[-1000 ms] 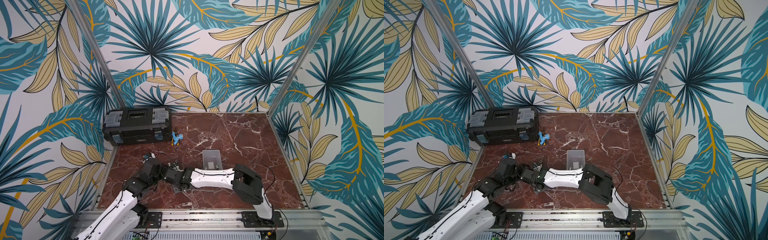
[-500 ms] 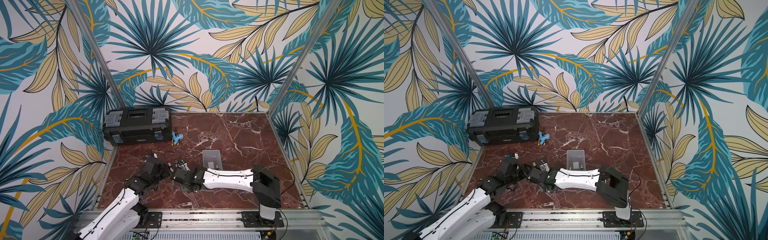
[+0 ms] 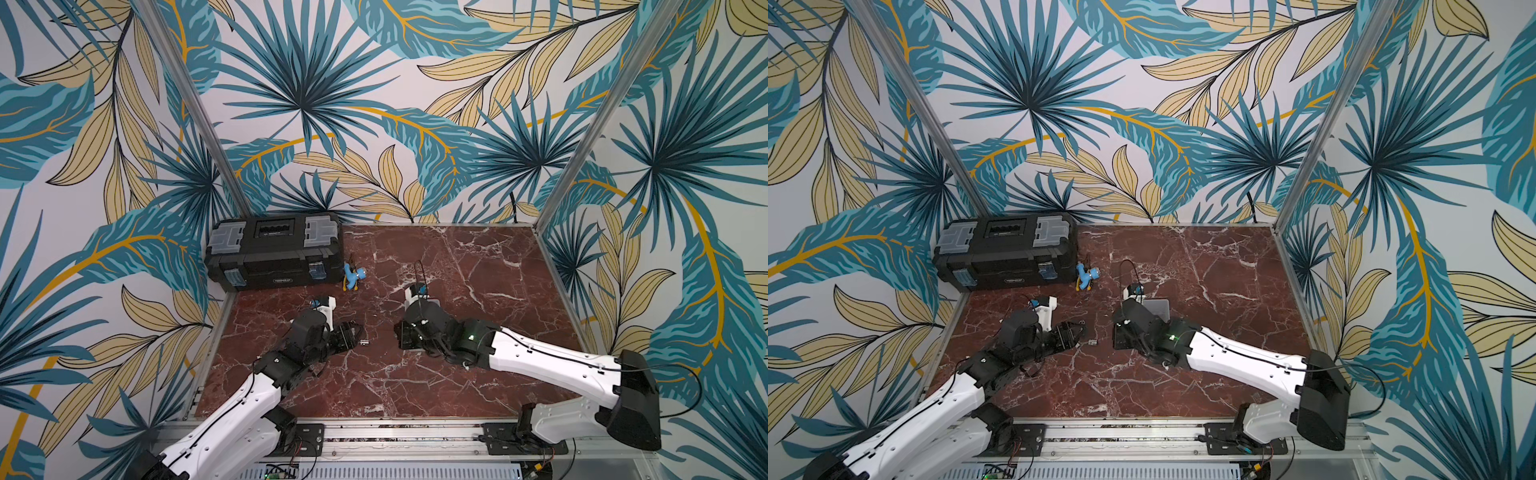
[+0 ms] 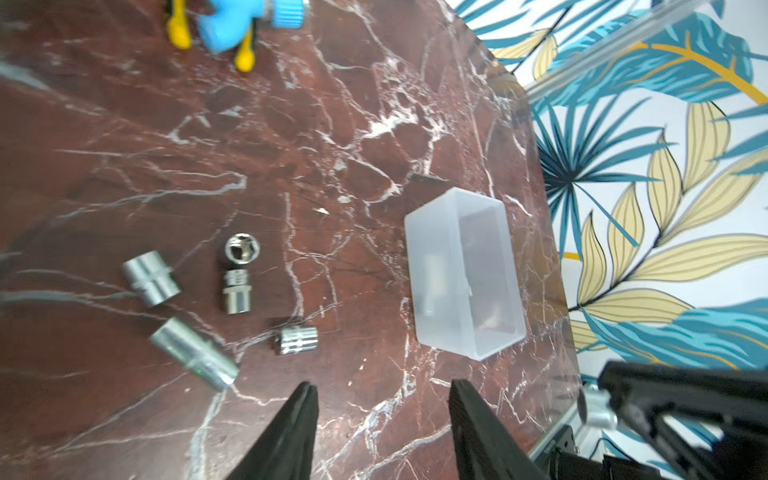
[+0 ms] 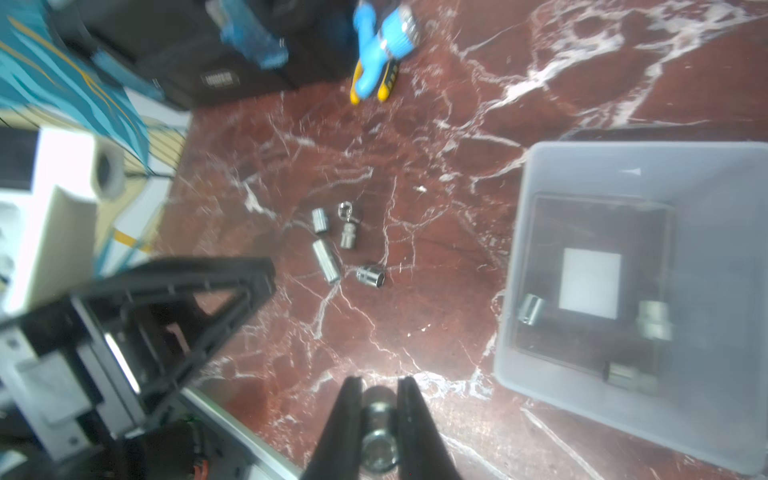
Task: Put the socket on the desktop into the storage box
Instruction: Pick up the socket head at the center of the board.
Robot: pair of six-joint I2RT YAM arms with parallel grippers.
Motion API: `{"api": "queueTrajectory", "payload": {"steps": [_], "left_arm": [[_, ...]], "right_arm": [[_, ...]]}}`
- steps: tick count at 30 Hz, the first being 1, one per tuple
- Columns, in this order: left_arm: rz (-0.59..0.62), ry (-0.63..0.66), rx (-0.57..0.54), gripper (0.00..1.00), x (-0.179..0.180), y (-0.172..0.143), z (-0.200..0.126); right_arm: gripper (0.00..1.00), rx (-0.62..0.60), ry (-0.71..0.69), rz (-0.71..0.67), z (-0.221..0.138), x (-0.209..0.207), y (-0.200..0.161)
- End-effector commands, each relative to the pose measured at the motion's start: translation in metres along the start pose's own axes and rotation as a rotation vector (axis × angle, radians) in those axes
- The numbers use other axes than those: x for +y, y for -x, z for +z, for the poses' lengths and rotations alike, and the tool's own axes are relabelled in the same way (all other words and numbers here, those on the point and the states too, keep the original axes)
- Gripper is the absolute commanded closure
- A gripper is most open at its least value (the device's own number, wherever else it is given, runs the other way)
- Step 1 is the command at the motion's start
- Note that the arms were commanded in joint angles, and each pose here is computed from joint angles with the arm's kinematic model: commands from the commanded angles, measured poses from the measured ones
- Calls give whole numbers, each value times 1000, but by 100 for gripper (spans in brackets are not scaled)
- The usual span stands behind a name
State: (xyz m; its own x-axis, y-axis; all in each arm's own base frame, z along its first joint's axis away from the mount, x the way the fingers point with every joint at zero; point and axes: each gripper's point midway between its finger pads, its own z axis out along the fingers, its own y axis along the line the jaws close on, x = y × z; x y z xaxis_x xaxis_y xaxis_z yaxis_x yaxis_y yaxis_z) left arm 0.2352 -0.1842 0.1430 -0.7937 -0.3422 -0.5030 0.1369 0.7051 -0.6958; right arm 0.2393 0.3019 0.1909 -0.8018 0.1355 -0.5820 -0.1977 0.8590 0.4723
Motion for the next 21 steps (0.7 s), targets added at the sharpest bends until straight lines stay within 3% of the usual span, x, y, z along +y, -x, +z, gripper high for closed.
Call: {"api": "queueTrajectory", "payload": {"steps": [1, 12, 21], "left_arm": [[106, -139, -4, 45, -38, 1, 2], [282, -363, -27, 52, -101, -10, -12], [302, -365, 29, 52, -104, -25, -1]], "right_arm": [[100, 3, 86, 87, -7, -4, 6], [100, -15, 218, 265, -14, -23, 23], [100, -31, 218, 332, -11, -38, 28]]}}
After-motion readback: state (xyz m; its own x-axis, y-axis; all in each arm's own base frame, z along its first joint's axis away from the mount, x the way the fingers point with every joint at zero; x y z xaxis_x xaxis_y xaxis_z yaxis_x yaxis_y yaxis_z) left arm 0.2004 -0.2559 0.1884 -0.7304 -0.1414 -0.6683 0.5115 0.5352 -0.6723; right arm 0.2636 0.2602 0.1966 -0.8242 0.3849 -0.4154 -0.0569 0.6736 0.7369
